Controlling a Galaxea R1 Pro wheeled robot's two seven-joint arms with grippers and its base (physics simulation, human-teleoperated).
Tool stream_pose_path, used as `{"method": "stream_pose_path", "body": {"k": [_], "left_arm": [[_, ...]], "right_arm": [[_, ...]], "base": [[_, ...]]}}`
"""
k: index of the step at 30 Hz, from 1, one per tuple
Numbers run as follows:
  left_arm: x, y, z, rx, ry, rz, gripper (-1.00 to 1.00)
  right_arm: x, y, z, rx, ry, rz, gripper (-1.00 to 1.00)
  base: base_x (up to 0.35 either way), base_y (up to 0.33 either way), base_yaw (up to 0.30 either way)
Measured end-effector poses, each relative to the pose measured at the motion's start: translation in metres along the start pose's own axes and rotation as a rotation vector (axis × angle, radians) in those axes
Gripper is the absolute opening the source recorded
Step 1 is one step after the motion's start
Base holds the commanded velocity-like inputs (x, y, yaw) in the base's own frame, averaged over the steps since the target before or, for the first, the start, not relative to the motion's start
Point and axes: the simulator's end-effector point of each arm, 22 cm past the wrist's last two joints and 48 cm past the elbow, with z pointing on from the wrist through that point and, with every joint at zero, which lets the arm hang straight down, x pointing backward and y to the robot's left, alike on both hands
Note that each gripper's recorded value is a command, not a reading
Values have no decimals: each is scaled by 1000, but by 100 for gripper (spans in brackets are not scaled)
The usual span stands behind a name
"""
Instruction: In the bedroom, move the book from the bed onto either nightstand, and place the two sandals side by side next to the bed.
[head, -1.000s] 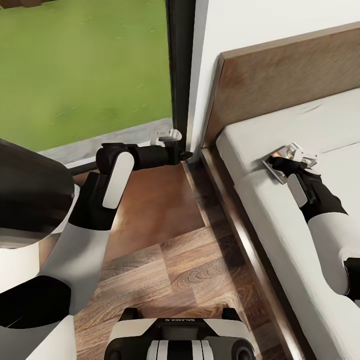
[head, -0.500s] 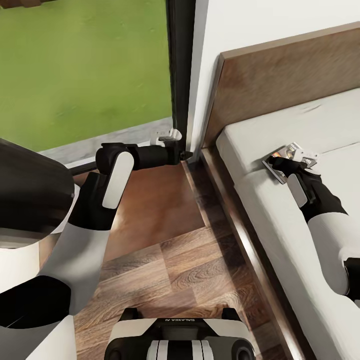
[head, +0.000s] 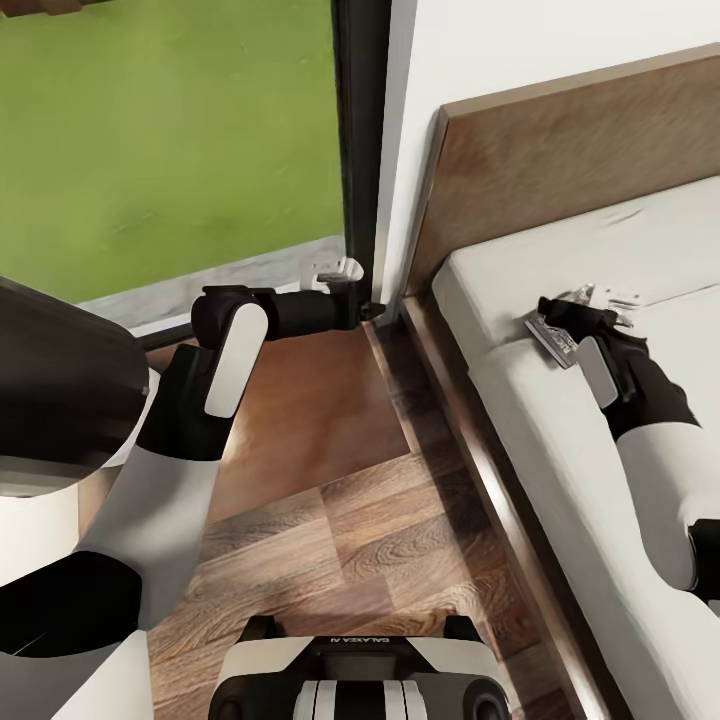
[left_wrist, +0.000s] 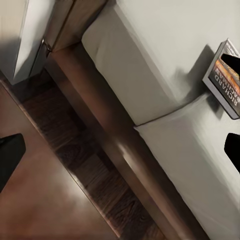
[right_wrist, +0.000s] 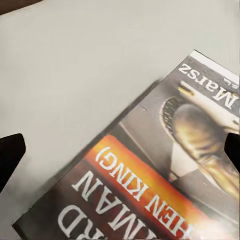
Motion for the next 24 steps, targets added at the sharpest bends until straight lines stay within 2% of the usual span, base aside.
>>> {"method": "stream_pose_path", "body": {"k": [6,17,20,24], "left_arm": [[0,0,0,0,0,0,100],[0,0,0,0,0,0,100],[0,0,0,0,0,0,100],[0,0,0,0,0,0,100]], "right_arm": [[-15,6,-4,-11,-23,-4,100],[-20,4,-5,-6,-28,-4,100],[-20,2,-5,-1,-29,-4,100],[-24,-15,-5,29,-35,-12,100]], "base": [[0,0,0],[0,0,0],[0,0,0],[0,0,0]]}}
